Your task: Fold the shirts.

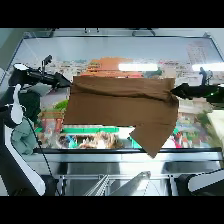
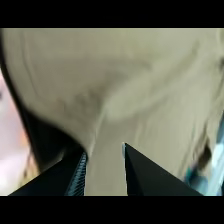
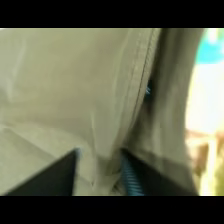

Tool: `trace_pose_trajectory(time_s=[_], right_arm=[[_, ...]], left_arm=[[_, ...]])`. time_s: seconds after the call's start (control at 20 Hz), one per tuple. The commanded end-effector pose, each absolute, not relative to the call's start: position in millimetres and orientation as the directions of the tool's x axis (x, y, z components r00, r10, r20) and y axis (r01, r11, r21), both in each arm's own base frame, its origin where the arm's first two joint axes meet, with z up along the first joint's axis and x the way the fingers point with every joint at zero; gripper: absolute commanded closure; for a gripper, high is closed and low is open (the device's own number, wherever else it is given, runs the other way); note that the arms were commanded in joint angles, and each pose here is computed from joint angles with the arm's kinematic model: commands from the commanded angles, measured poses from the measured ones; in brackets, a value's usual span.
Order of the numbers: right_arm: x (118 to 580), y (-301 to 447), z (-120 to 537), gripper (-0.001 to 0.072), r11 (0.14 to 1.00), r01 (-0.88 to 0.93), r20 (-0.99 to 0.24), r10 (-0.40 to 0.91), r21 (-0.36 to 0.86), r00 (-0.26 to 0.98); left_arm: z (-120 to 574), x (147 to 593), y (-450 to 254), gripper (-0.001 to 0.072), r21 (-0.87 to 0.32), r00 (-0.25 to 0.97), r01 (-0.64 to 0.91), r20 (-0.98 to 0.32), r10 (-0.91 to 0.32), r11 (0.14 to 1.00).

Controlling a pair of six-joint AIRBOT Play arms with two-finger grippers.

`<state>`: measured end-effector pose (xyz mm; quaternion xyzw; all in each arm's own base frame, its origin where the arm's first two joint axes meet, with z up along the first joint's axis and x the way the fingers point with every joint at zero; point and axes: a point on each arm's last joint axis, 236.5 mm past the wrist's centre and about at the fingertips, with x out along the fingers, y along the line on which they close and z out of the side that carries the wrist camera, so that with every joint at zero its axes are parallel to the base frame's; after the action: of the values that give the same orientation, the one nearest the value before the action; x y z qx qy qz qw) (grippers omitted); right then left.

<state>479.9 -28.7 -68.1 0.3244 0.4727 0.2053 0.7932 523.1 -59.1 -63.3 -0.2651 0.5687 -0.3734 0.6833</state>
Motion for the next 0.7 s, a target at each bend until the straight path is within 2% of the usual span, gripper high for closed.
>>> trace_pose_trajectory(time_s=[0.0,0.15,0.25,0.55,0.65], right_arm=[[459.0,-54.4,-38.7,0.0336,0.722,0.038,-0.652,0.600,0.691,0.463],[419.5,-57.4,-3.6,0.0349,0.681,0.043,-0.634,0.655,0.731,0.412],[387.4,-52.1,-5.4,0.0349,0.664,0.095,-0.644,0.666,0.742,0.376],[323.4,-17.1,-34.8,0.0347,0.626,0.215,-0.657,0.664,0.749,0.357],[304.0,-3.2,-42.2,0.0302,0.609,0.242,-0.654,0.677,0.755,0.338]], left_arm=[[-67.4,477.6,-24.3,0.0458,-0.751,-0.092,0.027,-0.659,-0.747,0.659],[-78.9,432.3,-14.9,0.0459,-0.740,-0.167,-0.108,-0.645,-0.746,0.664],[-96.3,396.4,-14.2,0.0459,-0.686,-0.245,-0.164,-0.668,-0.703,0.709],[-137.9,346.2,-21.0,0.0459,-0.433,-0.434,-0.163,-0.775,-0.459,0.886],[-139.6,342.3,-28.2,0.0459,-0.397,-0.465,-0.115,-0.788,-0.403,0.910]])
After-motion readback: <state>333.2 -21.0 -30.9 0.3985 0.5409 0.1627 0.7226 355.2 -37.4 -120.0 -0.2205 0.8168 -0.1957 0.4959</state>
